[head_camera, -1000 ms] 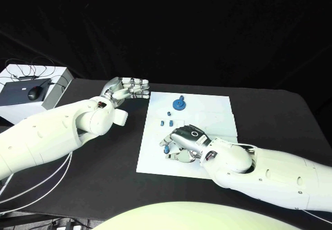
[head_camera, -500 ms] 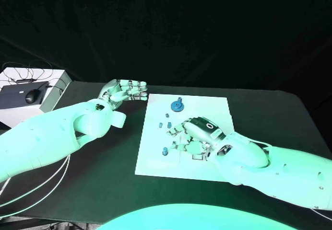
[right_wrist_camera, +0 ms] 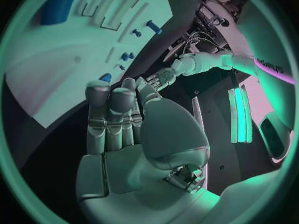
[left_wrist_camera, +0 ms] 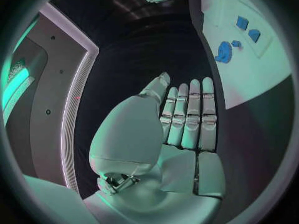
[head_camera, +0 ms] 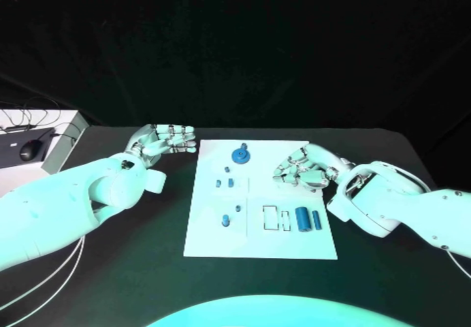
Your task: Assemble the parts on the task board
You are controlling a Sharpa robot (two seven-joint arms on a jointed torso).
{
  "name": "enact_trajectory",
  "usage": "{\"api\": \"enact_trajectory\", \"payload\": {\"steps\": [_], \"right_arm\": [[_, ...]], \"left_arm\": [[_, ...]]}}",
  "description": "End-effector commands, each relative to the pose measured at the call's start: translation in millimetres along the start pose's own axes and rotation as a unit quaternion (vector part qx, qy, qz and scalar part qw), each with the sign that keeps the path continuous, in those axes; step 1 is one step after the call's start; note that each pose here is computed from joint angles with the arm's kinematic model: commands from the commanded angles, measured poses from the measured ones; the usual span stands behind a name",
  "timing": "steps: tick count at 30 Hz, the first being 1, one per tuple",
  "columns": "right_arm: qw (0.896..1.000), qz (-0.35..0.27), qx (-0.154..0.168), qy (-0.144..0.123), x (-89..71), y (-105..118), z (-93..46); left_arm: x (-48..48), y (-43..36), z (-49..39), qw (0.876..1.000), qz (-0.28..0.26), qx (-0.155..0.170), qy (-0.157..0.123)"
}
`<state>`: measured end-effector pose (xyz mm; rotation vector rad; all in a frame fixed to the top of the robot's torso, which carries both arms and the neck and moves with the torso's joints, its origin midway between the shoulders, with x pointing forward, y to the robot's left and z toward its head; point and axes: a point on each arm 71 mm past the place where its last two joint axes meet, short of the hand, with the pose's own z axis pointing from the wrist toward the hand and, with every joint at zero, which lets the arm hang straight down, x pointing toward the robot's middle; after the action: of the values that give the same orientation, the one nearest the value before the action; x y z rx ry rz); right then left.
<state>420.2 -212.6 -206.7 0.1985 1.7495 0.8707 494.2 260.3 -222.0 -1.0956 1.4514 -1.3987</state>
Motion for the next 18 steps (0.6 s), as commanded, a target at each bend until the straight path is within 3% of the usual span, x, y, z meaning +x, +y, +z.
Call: {"api": "enact_trajectory", "payload": {"steps": [1,6,15,18], "right_arm": [[0.986,0.056,0.098,0.12,11.8,-16.7,-9.2],[0.972,0.033,0.16,0.166,9.6,-27.5,-22.4],[0.947,0.001,0.249,0.205,-3.7,-41.0,-38.9],[0.942,-0.013,0.26,0.212,-5.4,-43.7,-41.1]], "left_arm": [[2.0,0.5,-1.4,1.0,-0.009,0.006,0.01],[1.7,3.8,-3.5,1.0,-0.01,0.003,0.01],[3.3,5.6,-4.8,1.0,-0.012,0.001,0.011],[3.9,5.4,-5.1,1.0,-0.012,0.001,0.012]]}}
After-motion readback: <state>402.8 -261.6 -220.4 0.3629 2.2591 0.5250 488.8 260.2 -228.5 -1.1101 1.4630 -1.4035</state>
